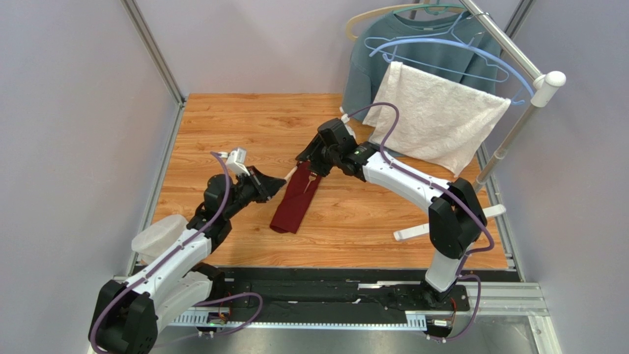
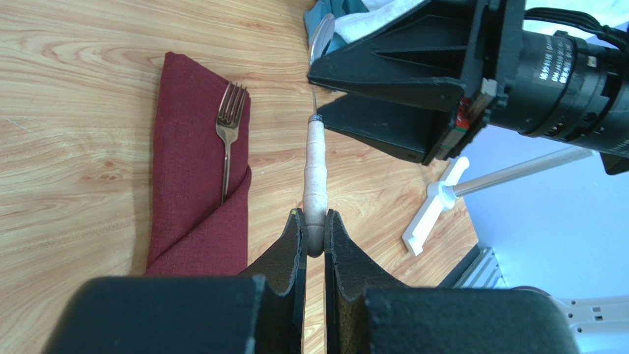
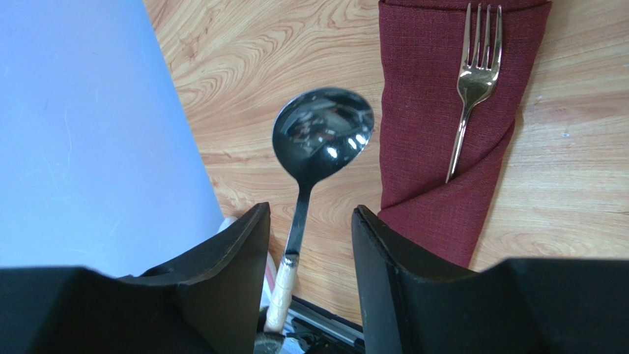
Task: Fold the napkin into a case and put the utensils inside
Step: Pass from the left arm to the right
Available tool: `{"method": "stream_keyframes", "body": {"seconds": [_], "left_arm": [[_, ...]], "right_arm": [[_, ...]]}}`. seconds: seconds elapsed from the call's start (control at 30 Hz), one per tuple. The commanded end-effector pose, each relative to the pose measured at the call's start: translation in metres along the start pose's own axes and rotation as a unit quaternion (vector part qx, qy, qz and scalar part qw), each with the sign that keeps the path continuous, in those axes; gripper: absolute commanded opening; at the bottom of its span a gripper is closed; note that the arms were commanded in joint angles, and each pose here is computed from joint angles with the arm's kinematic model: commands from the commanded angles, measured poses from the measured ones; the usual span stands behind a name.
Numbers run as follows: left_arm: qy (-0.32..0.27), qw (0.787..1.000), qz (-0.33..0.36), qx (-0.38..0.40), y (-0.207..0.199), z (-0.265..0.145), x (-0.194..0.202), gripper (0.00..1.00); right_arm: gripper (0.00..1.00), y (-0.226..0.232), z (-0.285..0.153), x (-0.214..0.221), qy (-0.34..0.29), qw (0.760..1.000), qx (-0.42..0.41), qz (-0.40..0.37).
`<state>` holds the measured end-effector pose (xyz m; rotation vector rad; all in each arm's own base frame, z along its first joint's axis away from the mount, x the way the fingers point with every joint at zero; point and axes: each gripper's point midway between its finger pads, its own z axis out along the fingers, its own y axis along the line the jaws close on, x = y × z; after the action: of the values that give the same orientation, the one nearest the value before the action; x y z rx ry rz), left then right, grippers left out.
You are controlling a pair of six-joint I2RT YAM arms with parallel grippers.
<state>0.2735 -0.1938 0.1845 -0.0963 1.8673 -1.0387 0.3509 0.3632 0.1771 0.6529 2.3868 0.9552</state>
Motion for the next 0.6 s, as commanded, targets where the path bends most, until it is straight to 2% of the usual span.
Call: {"method": "stream_keyframes", "body": {"seconds": [0.0,0.2,0.27,0.3,0.37,0.43,0.47,0.5,0.57], "left_arm": [[-0.027,0.999,0.006,0.024,-0.011,-0.003,-0.010,0.00],[-0.027,0.999,0.009,0.017,-0.007,-0.006,-0.008,0.00],[-0.025,1.000,0.007,0.016,-0.006,-0.006,-0.005,0.00],[-0.024,1.000,0.006,0.018,-0.006,-0.005,-0.004,0.00],[0.002,1.000,0.004,0.020,-0.007,-0.003,0.003,0.01],[0.053,0.999,0.010,-0.002,-0.006,-0.004,0.010,0.16],[0.075,0.997,0.010,-0.025,0.000,-0.006,0.014,0.30],[0.112,0.991,0.005,-0.067,0.009,-0.015,0.022,0.31],[0.111,0.988,0.000,-0.105,0.020,-0.026,0.019,0.31]], "right_arm": [[0.39,0.024,0.004,-0.010,-0.018,0.999,-0.020,0.033],[0.21,0.024,0.008,-0.005,-0.008,0.999,-0.015,0.044],[0.11,0.023,0.010,-0.005,-0.007,0.999,-0.012,0.043],[0.00,0.024,0.010,-0.005,-0.008,0.999,-0.012,0.043],[0.00,0.028,0.012,-0.009,-0.013,0.999,-0.016,0.031],[0.00,0.017,0.019,-0.016,-0.031,0.999,0.008,-0.009],[0.00,0.024,0.017,-0.021,-0.041,0.999,0.007,-0.027],[0.00,0.018,0.019,-0.022,-0.044,0.998,0.022,-0.044],[0.00,0.012,0.023,-0.031,-0.061,0.993,0.042,-0.092]]}}
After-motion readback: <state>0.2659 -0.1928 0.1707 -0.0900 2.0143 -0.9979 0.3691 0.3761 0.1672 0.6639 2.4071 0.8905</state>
